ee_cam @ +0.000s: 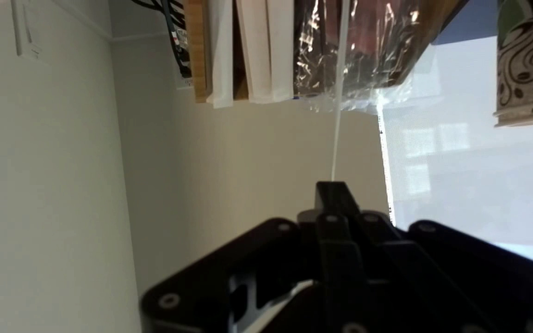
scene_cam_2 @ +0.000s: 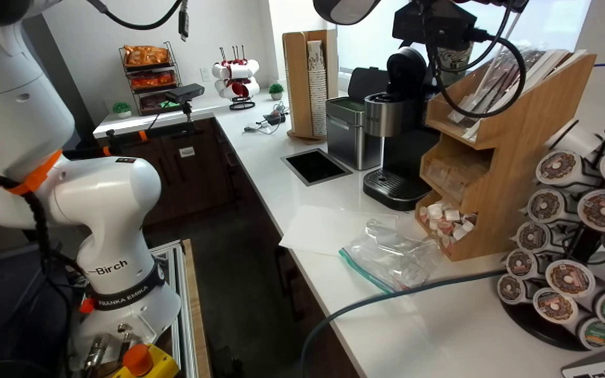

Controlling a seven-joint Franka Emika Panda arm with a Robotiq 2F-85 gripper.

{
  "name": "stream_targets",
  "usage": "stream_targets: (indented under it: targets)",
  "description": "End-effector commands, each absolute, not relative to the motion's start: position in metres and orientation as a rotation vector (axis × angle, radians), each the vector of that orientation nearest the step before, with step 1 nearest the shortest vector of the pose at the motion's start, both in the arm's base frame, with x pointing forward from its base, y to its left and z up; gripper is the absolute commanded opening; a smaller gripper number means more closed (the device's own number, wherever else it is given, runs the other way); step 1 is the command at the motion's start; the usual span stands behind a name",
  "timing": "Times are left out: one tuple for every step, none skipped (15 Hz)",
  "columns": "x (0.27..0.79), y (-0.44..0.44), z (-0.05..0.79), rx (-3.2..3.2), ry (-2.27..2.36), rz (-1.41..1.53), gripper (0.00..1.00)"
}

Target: Take the knife out of the cup and put it in the dish rack

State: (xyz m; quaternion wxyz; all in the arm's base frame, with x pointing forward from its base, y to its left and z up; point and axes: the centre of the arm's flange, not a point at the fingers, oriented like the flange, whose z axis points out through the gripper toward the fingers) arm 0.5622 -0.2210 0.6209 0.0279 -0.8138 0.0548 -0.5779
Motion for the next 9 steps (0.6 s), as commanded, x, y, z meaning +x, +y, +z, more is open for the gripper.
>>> stream_targets:
  targets:
    - [0.577,-0.225,0.608,-2.539,0.229,-1.808,0.0]
    - [0.578,-0.224,0.606,-2.547,0.237,-1.808,0.0]
    - [0.577,-0.224,0.604,-2.555,0.252,-1.808,0.0]
    - [0.577,-0.224,0.602,-2.563,0.26,-1.797,0.0]
    - [0.578,-0.223,0.6,-2.571,0.268,-1.787,0.0]
    - [0.577,-0.223,0.598,-2.582,0.276,-1.769,0.0]
    - [0.577,-0.222,0.595,-2.595,0.288,-1.75,0.0]
    - [0.577,-0.222,0.592,-2.607,0.297,-1.734,0.0]
    - [0.577,-0.22,0.59,-2.623,0.306,-1.719,0.0]
